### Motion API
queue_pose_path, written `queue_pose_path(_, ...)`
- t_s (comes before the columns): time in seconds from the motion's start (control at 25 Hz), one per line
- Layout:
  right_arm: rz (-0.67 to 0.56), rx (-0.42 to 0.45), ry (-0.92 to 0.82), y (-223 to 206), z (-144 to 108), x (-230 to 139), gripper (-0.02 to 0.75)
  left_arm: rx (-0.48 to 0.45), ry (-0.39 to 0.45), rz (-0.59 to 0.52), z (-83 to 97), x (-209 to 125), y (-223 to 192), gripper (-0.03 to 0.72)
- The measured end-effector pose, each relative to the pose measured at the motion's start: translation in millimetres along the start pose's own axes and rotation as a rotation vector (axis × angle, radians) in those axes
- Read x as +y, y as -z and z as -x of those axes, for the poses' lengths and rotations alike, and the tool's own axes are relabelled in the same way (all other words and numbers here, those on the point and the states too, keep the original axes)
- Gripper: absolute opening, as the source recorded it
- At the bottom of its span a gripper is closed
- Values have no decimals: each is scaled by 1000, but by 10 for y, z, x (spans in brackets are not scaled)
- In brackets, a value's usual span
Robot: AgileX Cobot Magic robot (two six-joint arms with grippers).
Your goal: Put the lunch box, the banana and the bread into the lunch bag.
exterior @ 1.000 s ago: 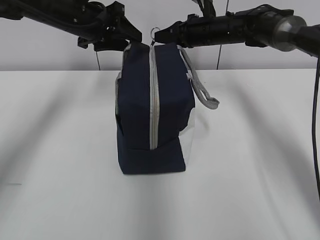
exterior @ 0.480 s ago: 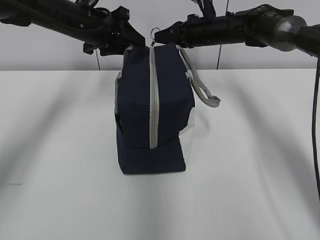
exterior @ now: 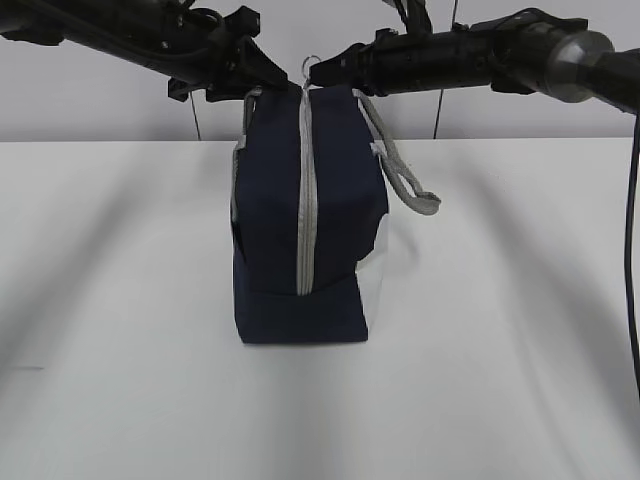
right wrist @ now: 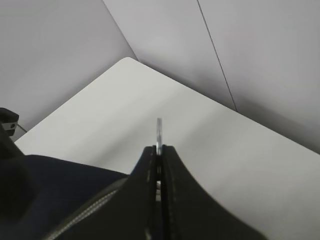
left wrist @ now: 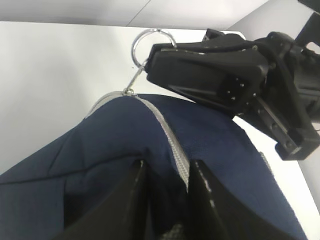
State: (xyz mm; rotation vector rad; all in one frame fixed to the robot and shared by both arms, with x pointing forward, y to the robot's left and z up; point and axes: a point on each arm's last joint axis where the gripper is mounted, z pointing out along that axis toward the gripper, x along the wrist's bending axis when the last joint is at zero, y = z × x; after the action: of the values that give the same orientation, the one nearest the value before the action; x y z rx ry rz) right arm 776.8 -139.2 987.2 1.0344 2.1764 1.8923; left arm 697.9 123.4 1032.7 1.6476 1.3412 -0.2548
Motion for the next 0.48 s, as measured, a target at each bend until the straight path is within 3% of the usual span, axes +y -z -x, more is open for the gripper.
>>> queue_pose_path(0.2,10,4,-10,0,-3,9,6,-18,-49,-41,69,-22,-5,16)
queue_pose_path(0.48,37,7,-34,23,13,36,6,-39,-137,-72,111,-55,-10,3)
